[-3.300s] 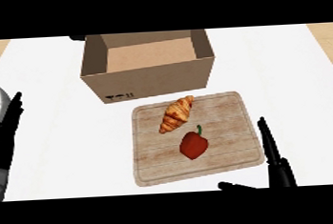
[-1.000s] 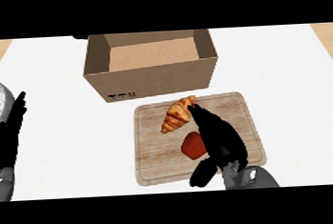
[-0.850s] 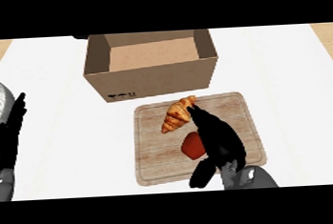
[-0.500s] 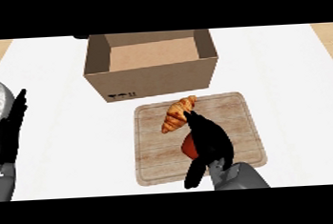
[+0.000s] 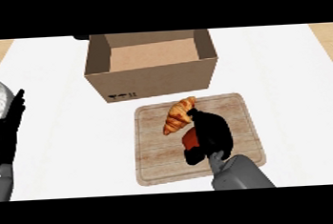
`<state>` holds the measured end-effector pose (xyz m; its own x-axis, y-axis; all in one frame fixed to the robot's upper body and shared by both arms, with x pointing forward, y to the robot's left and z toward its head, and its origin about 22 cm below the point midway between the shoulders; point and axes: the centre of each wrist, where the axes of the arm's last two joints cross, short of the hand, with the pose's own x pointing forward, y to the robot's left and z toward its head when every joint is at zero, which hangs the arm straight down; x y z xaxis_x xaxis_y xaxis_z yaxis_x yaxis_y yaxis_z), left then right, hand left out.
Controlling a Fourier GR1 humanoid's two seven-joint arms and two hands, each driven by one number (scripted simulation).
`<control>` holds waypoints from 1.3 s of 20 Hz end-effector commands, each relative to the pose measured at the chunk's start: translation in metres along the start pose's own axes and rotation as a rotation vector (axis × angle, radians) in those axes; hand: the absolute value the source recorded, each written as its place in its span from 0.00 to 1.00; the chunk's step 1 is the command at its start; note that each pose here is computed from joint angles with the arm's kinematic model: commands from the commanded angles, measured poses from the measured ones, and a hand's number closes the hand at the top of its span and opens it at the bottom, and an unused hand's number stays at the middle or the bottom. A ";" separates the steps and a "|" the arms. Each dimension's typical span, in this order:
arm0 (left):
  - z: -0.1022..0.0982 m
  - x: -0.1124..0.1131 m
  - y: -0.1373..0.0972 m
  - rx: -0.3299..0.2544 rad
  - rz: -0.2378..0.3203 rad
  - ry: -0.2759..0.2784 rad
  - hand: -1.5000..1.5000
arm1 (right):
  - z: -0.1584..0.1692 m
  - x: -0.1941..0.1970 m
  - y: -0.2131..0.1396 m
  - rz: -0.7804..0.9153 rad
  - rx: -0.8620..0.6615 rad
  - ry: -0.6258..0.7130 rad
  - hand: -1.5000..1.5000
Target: Pick the bell pepper from the cutting board and place it in the cardboard box
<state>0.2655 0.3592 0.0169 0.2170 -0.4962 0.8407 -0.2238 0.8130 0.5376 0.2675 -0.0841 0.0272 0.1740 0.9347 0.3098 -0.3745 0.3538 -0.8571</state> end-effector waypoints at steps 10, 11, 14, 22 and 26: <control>0.013 -0.017 -0.017 0.015 -0.008 0.009 0.50 | 0.005 0.007 -0.016 -0.066 -0.317 0.351 1.00; 0.010 -0.005 0.001 0.005 0.000 0.000 0.50 | 0.003 0.003 -0.002 -0.046 -0.360 0.366 1.00; 0.011 0.000 -0.008 -0.001 -0.005 0.016 0.50 | 0.009 0.013 -0.015 0.018 -0.487 0.416 1.00; 0.007 0.000 -0.004 0.006 -0.009 0.000 0.50 | 0.057 0.049 -0.067 0.095 -0.806 0.257 1.00; 0.003 0.000 -0.012 -0.007 -0.002 -0.006 0.50 | 0.056 0.075 -0.089 0.069 -0.837 0.147 1.00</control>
<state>0.2650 0.3593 0.0147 0.2170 -0.5025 0.8369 -0.2278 0.8076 0.5440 0.2591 -0.0602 0.1244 0.2877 0.9321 0.2202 0.3450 0.1136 -0.9317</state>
